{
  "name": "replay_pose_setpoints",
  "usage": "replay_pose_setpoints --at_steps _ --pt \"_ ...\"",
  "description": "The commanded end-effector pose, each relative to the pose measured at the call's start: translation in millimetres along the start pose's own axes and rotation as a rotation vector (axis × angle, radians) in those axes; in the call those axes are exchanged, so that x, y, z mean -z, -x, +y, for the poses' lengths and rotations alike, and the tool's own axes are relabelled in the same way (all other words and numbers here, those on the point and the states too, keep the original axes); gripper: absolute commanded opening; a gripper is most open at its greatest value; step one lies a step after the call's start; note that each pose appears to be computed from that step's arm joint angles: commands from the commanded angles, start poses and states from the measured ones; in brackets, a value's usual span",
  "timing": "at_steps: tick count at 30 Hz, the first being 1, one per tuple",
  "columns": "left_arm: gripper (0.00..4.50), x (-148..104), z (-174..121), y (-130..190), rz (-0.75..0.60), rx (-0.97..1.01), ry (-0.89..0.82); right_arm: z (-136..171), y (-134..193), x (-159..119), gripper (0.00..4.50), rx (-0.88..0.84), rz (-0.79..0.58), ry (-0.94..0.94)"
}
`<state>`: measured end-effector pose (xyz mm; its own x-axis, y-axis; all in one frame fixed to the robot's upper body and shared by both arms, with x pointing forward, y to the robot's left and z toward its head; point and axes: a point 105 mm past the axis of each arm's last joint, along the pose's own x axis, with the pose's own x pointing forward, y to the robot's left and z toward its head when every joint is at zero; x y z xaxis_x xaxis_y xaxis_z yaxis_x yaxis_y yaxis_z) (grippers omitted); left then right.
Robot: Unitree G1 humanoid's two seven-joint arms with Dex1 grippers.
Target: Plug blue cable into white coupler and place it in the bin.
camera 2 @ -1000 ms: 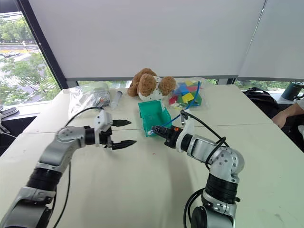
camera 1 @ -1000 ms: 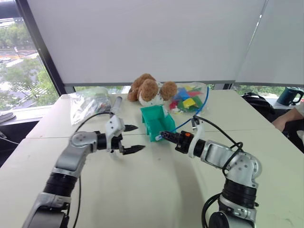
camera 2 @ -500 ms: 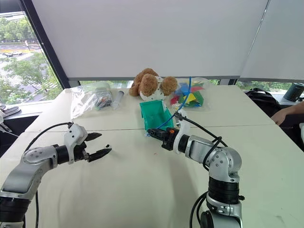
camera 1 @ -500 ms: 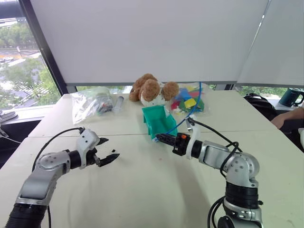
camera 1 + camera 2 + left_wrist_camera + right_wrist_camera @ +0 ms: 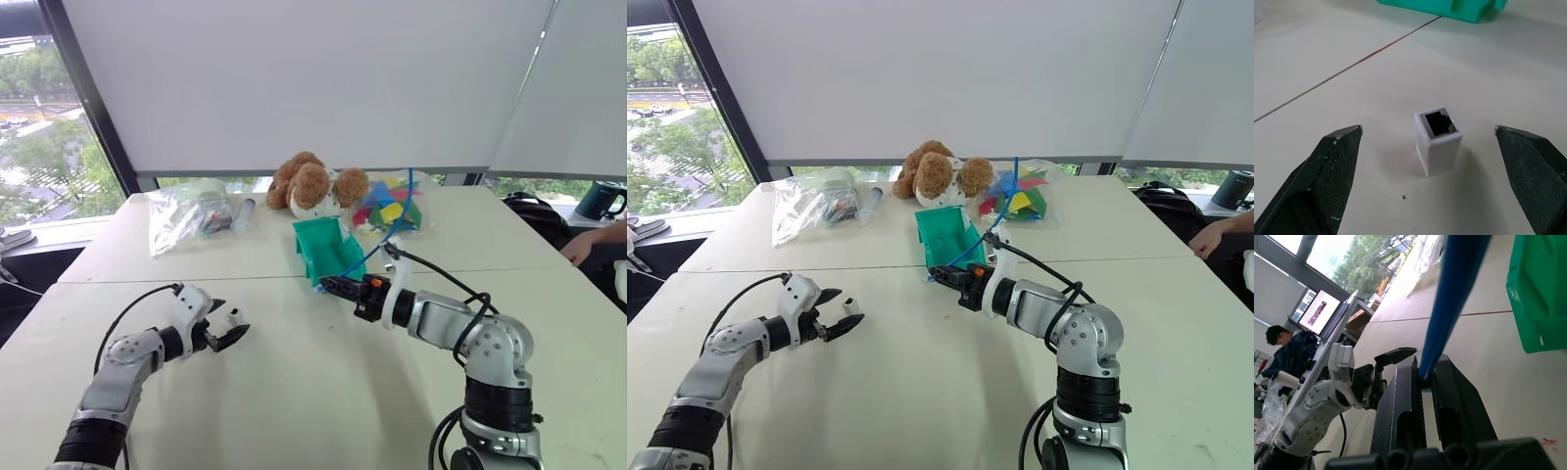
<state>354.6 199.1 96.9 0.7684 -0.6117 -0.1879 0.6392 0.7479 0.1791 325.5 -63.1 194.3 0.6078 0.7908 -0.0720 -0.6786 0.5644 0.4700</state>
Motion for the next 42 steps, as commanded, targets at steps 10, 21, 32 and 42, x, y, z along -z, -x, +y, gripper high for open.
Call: replay_pose_setpoints --at_steps 10,21,32,42 --pt "0.38 -17.8 -15.2 -24.2 -0.104 0.097 0.055 12.4 8.4 -14.2 0.00 -0.017 -0.031 0.113" --pt "0.42 -63.0 -117.3 -63.0 -0.131 0.780 -0.133 19.3 17.5 -13.1 0.00 -0.161 0.263 0.786" --pt "0.42 -31.7 -149.7 -94.4 -0.033 0.925 -0.291 4.9 14.4 22.0 0.00 -0.271 0.436 0.914" --pt "0.42 -19.3 -149.2 -96.7 -0.012 0.917 -0.305 -11.9 22.0 42.4 0.00 -0.266 0.563 0.939"
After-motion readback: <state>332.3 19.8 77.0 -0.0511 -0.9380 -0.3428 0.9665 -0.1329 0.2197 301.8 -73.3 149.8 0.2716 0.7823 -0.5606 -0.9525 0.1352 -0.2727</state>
